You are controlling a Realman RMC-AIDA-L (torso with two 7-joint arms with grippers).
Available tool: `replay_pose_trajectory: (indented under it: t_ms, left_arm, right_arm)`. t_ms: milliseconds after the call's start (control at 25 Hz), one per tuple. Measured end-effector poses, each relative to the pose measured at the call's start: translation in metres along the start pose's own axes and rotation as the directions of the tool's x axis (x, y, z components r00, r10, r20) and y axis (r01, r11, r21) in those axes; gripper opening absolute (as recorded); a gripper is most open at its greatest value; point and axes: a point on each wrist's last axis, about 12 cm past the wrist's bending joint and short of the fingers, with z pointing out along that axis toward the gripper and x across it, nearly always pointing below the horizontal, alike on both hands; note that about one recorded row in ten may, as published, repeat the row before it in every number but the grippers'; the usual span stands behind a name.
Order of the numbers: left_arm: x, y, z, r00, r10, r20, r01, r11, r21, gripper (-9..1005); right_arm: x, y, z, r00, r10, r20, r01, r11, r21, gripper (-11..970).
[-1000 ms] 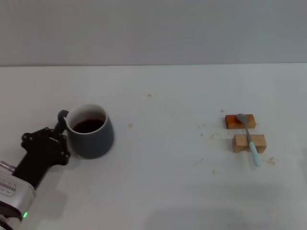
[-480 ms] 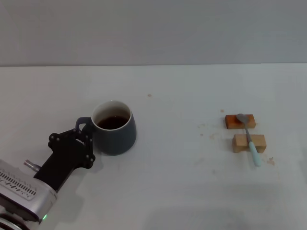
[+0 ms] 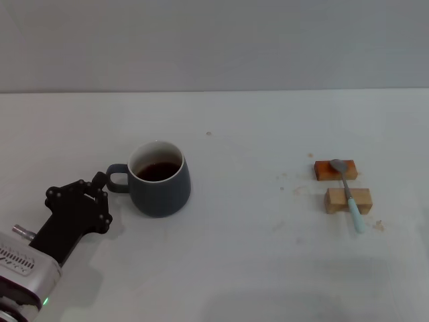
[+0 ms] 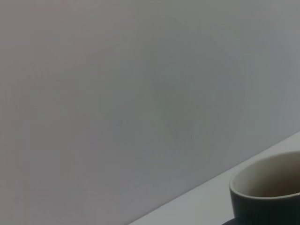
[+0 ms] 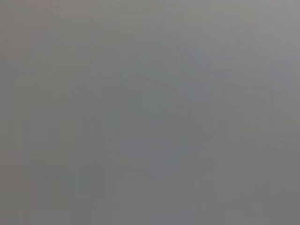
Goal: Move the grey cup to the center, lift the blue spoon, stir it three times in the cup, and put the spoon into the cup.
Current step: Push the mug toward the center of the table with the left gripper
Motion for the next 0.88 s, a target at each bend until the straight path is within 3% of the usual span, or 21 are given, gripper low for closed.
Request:
replay_pose_trajectory:
  t_ms: [880]
  left_arm:
    - [-0.018, -0.027, 0.014, 0.997, -0.062, 0.056, 0.056, 0.994, 0.094, -2]
  right_arm:
    - [0.001, 0.001, 0.001, 1.0, 0.004, -0.002, -0.004, 1.0, -0.002, 760]
